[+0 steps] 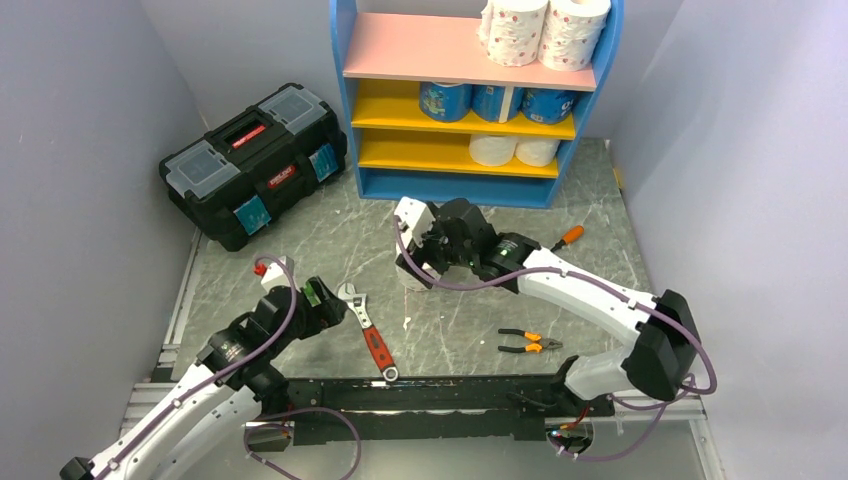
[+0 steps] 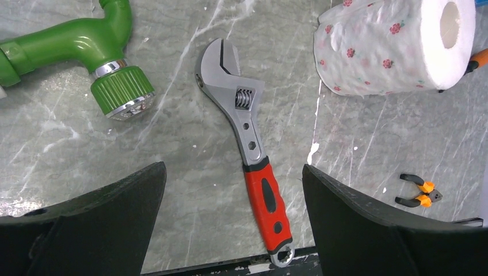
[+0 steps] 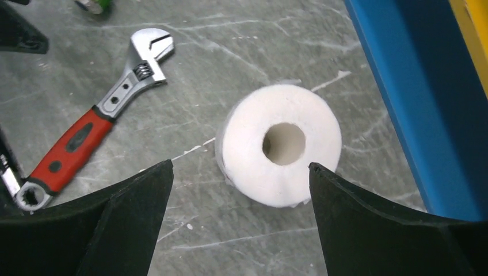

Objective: Place and organize the paper towels onto the shelf
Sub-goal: Pick up the paper towel from the center of the board.

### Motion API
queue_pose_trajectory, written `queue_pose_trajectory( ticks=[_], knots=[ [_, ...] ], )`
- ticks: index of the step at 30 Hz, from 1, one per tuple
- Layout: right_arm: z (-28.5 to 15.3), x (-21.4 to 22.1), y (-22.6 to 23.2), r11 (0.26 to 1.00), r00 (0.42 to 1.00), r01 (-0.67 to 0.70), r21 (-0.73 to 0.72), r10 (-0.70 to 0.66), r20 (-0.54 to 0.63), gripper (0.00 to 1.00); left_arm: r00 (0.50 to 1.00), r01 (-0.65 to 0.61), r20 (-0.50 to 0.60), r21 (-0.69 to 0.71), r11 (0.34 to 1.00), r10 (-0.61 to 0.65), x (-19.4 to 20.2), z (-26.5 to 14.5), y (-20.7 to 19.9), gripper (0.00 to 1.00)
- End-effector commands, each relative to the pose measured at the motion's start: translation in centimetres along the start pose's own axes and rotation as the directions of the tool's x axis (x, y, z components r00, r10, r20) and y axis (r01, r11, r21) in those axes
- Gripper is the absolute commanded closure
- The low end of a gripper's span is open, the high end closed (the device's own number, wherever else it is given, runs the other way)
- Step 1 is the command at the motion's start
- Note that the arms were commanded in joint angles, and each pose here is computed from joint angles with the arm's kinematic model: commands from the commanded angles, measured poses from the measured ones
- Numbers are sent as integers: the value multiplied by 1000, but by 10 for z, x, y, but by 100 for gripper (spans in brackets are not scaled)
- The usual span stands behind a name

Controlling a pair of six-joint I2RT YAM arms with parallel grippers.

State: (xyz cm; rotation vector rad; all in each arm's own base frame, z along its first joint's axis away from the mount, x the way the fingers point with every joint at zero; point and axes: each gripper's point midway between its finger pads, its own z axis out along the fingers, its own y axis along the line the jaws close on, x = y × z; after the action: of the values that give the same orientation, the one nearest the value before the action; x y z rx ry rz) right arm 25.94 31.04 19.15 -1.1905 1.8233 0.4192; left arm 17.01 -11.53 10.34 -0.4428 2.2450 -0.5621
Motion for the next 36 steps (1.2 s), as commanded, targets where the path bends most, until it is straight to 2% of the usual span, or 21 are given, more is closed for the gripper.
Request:
queue_pose_trajectory(
  ticks=[1,4,6,14,25,36],
  knots=[
    [3,-28,16,979,993,113,-167,-109,35,13,999,11,30,10,1000,-11,-8,-4,-3,6],
    [19,-24,20,974,995,91,-208,-98,-25,25,1000,11,19,10,1000,-11,-6,-2,-3,6],
    [28,-17,20,975,995,61,-213,-76,-61,28,1000,8,6,2,1000,-8,-4,-2,-2,6],
    [36,5,15,987,988,-3,-159,-22,-155,28,1000,17,-1,-6,1000,-17,-1,1,0,7],
    [46,19,9,993,976,-26,-116,0,-217,33,999,8,-43,-14,1000,-9,4,8,-6,7],
    [43,24,6,995,977,-36,-90,16,-211,34,998,11,-59,-10,1000,-12,8,12,-8,8]
  ],
)
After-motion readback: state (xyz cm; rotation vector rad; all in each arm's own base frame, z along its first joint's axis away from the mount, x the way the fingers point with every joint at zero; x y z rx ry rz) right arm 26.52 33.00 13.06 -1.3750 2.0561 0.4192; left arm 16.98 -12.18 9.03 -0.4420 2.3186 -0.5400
